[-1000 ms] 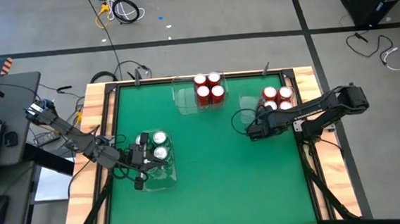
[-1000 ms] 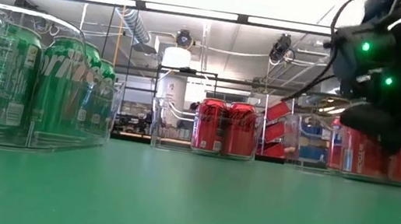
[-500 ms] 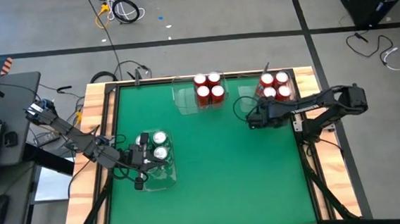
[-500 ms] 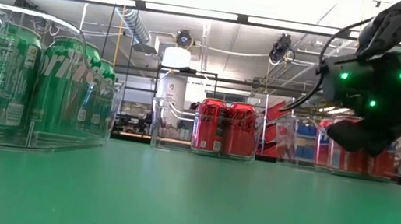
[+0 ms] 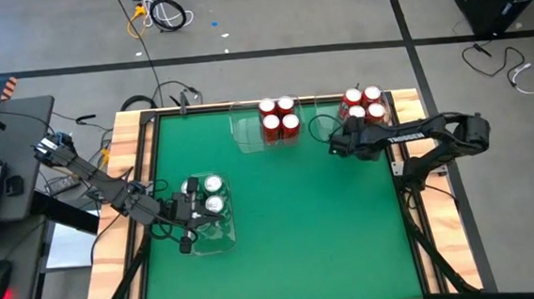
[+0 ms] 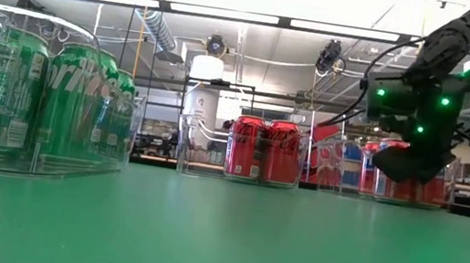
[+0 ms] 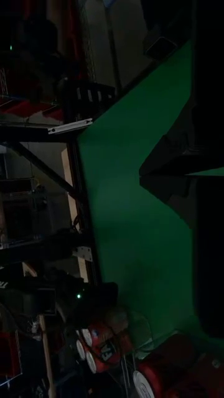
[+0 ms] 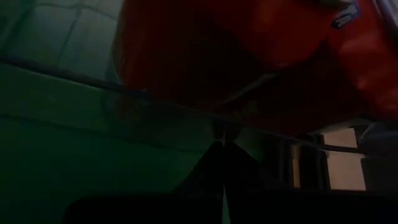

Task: Sort soda cans
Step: Move the right transparent bin to the right side of the center transparent bin, then move the left transparent bin to the left side of the center transparent bin

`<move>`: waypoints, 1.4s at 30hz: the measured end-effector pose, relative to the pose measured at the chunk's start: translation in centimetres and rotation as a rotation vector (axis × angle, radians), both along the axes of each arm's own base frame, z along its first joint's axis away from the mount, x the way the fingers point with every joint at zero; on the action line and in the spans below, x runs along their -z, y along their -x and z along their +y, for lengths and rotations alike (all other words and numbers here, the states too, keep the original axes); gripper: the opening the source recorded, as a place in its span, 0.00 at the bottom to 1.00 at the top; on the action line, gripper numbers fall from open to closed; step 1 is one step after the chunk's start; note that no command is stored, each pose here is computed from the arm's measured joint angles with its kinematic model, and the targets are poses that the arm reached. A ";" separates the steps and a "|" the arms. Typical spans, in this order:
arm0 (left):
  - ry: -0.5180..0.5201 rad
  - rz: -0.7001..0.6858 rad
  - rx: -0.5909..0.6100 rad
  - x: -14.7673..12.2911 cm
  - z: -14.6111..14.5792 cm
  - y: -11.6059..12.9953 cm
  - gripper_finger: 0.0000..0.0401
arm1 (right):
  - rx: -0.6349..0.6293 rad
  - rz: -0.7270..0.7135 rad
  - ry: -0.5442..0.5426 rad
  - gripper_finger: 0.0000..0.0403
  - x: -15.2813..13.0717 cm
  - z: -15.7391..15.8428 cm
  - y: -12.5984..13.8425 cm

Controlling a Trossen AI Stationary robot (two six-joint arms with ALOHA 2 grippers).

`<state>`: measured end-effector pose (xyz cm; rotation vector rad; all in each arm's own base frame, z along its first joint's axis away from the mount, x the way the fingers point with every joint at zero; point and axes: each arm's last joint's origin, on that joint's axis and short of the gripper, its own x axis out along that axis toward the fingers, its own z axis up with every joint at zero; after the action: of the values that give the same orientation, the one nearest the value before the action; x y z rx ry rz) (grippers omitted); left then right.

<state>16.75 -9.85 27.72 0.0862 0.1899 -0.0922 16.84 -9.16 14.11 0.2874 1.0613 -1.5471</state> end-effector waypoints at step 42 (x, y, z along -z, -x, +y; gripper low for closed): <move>0.083 0.573 0.186 1.1 -2.4 -7.7 0.00 | -0.851 -0.494 -0.076 0.00 -10.8 9.6 -10.0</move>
<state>24.44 -12.26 26.64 -0.0079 0.7499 -0.3097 26.79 0.46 24.89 0.2102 0.6998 -0.6235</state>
